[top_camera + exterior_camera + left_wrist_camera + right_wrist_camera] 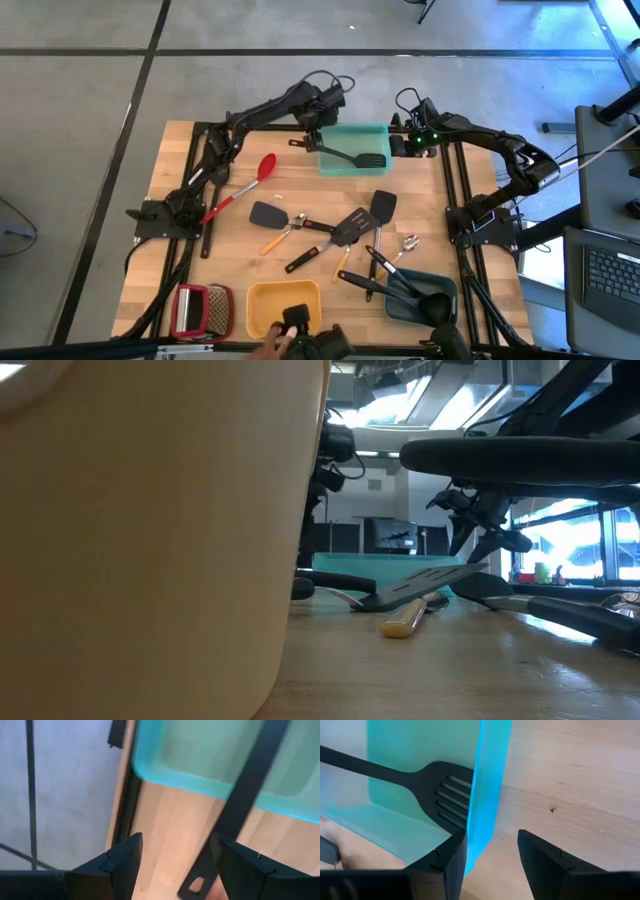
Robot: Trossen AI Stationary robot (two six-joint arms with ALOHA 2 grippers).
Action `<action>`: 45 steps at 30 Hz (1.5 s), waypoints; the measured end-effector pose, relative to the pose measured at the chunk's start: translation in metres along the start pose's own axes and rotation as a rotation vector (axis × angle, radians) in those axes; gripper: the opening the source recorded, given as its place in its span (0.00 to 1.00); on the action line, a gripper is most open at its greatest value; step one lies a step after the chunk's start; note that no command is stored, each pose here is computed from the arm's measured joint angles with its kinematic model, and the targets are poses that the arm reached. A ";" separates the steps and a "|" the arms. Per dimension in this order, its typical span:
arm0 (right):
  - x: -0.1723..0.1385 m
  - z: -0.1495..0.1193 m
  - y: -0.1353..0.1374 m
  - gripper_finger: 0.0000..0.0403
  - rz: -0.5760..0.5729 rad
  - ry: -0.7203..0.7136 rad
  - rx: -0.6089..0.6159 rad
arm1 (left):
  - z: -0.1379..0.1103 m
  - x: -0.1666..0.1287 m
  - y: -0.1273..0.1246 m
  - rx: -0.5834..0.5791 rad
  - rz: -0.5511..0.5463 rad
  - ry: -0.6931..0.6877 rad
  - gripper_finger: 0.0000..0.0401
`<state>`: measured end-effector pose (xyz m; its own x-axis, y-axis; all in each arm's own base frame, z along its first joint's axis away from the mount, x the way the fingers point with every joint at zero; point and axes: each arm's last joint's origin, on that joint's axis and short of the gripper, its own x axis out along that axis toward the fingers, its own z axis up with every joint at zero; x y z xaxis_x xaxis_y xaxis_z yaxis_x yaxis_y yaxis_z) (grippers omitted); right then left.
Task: Pick & Place Kitchen Items
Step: Put the black spatula into the green bin
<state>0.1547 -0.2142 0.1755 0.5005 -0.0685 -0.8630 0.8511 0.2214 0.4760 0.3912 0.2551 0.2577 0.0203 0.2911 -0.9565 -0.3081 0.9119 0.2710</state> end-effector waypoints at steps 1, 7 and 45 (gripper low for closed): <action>0.000 0.000 0.000 0.44 0.000 0.000 0.000 | -0.002 -0.001 0.003 -0.015 0.006 0.002 0.58; -0.004 -0.002 0.001 0.44 0.003 0.000 -0.012 | -0.003 -0.005 0.021 -0.173 -0.027 -0.063 0.58; -0.132 -0.070 0.055 0.44 0.928 0.097 -0.352 | 0.074 -0.158 -0.043 0.094 -1.565 -1.083 0.58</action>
<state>0.1241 -0.1254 0.3033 0.9153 0.3540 -0.1922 0.0260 0.4242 0.9052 0.4720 0.1916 0.4056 0.7034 -0.6962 0.1431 0.6181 0.4998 -0.6067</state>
